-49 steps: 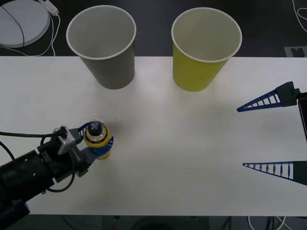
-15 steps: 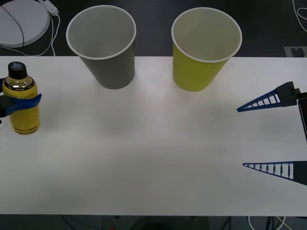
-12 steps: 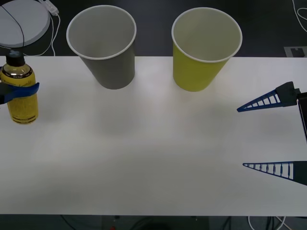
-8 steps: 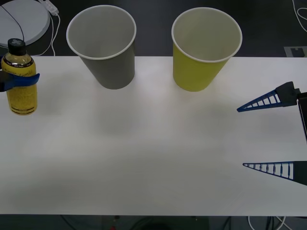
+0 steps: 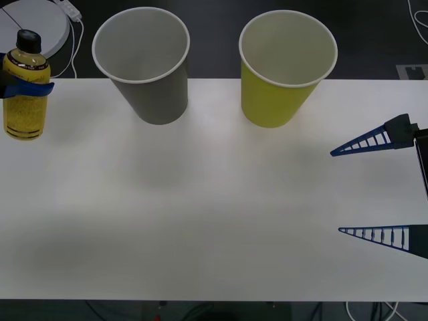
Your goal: Put the can into the green bin and the plastic bottle into the gray bin
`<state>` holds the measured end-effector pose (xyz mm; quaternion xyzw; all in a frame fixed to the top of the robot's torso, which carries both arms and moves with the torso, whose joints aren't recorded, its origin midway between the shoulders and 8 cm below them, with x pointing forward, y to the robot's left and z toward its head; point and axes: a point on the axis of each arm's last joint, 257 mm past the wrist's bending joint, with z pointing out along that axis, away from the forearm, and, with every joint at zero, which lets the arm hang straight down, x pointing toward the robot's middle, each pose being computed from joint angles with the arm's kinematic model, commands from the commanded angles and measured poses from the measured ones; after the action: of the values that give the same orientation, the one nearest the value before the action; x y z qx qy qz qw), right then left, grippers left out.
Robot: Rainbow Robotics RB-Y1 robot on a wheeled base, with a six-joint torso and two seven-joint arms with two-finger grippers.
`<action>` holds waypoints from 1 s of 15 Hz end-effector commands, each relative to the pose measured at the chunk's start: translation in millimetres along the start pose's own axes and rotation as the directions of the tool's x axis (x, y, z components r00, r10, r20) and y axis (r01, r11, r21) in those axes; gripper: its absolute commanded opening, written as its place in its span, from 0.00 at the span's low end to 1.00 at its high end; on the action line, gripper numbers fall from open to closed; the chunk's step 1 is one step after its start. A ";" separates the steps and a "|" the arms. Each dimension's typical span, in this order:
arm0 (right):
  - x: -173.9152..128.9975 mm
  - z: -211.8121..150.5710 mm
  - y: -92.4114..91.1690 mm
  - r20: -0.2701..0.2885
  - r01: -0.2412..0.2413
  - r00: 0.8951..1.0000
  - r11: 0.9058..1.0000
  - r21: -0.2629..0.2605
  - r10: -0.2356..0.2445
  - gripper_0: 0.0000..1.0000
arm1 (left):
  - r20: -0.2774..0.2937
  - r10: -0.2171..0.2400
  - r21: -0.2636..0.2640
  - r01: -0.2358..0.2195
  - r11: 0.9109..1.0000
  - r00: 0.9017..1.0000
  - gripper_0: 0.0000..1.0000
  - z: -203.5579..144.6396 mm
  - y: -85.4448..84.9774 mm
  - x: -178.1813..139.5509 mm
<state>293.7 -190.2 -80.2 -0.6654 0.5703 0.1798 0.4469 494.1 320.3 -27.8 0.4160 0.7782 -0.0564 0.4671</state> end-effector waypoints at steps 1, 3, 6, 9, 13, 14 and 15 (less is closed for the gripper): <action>0.0 0.0 0.0 0.000 0.000 1.000 1.000 0.000 0.000 1.00 | -0.028 0.006 0.031 -0.005 1.000 1.000 0.00 3.2 0.9 -9.4; 0.0 0.0 0.0 0.000 0.000 1.000 1.000 0.000 0.000 1.00 | -0.073 0.019 0.065 -0.015 0.998 0.997 0.00 0.4 -0.5 -14.3; 0.0 0.0 0.0 0.000 0.000 1.000 1.000 0.000 0.000 1.00 | -0.133 0.064 0.075 -0.054 0.996 0.989 0.00 0.3 3.1 -23.5; 0.0 0.0 0.0 0.000 0.000 1.000 1.000 0.000 0.000 1.00 | -0.165 0.074 0.093 -0.059 0.994 0.983 0.00 2.0 7.8 -35.4; 0.0 0.0 0.0 0.000 0.000 1.000 1.000 0.000 0.000 1.00 | -0.249 0.120 0.127 -0.090 0.988 0.961 0.00 -8.6 11.6 -46.2; 0.0 0.0 0.0 0.000 0.000 1.000 1.000 0.000 0.000 1.00 | -0.268 0.133 0.130 -0.100 0.986 0.954 0.00 -12.1 13.6 -48.9; 0.0 0.0 0.0 0.000 0.000 1.000 1.000 0.000 0.000 1.00 | -0.281 0.138 0.137 -0.102 0.985 0.950 0.00 -13.3 14.9 -51.5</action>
<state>293.7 -190.2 -80.2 -0.6654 0.5703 0.1798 0.4469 506.4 305.5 21.5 0.4919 0.8055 -0.0150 0.3301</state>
